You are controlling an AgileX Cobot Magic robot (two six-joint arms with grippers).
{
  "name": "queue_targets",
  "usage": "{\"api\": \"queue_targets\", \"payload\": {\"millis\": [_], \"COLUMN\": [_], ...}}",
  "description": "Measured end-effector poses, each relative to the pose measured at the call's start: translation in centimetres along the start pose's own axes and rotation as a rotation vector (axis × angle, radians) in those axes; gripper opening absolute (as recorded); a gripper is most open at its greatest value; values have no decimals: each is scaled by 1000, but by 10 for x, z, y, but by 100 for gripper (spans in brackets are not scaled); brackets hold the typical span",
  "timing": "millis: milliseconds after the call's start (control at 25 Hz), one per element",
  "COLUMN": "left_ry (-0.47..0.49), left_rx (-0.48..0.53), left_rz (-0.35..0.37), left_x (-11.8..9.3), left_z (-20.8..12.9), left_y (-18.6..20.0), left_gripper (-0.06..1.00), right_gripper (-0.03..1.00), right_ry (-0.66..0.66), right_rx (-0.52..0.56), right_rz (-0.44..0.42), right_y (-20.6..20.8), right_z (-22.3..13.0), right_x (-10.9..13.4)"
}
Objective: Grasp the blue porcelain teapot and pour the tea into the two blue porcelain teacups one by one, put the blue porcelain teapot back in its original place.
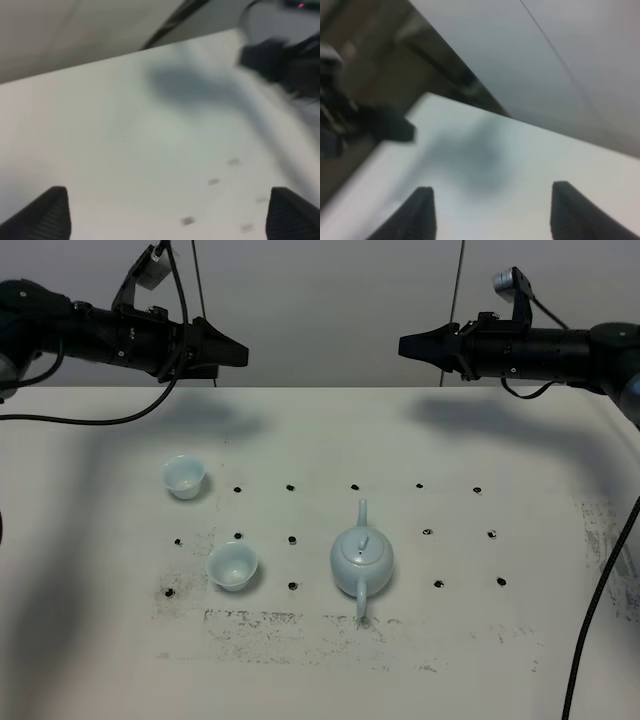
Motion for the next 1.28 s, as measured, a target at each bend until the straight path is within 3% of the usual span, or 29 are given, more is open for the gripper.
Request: {"api": "queue_targets", "payload": {"millis": [160,280,440,560,800,1080,1280], "left_ry": [-124,-182,-222,-255,-316,-322,-322], "left_rx": [118,160,184,216,254,244,227], "left_rz": [268,409,494,541,629,735,763], "left_x": [9,14,11,4,-27,-80,-106], "left_z": [7,11,15,15,27,40,8], "left_y": [14,18,17,17,54,119,144], "left_gripper": [75,75,75,74,70,60,52], "right_gripper": [49,49,49,49,49,46,40], "right_ry": [138,174,201,215,131,51,7], "right_rx": [88,150,261,357,480,536,486], "right_rz": [-265,-496,-727,-838,-945,-1044,-1067], "right_y": [10,23,38,49,70,116,136], "right_z": [13,16,11,5,-4,11,15], "right_x": [-9,-24,-42,-50,-39,21,53]}}
Point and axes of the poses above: a point on each arm's last joint axis where the gripper is mounted, y pointing back along that axis away from the gripper, x along the wrist's bending axis when the last joint is at zero, z = x × y, the point moved 1 cm from there along -y, pointing out along that axis toward the gripper, and after that the axes turned 9 degrees about -y, right-handed, at the moved point
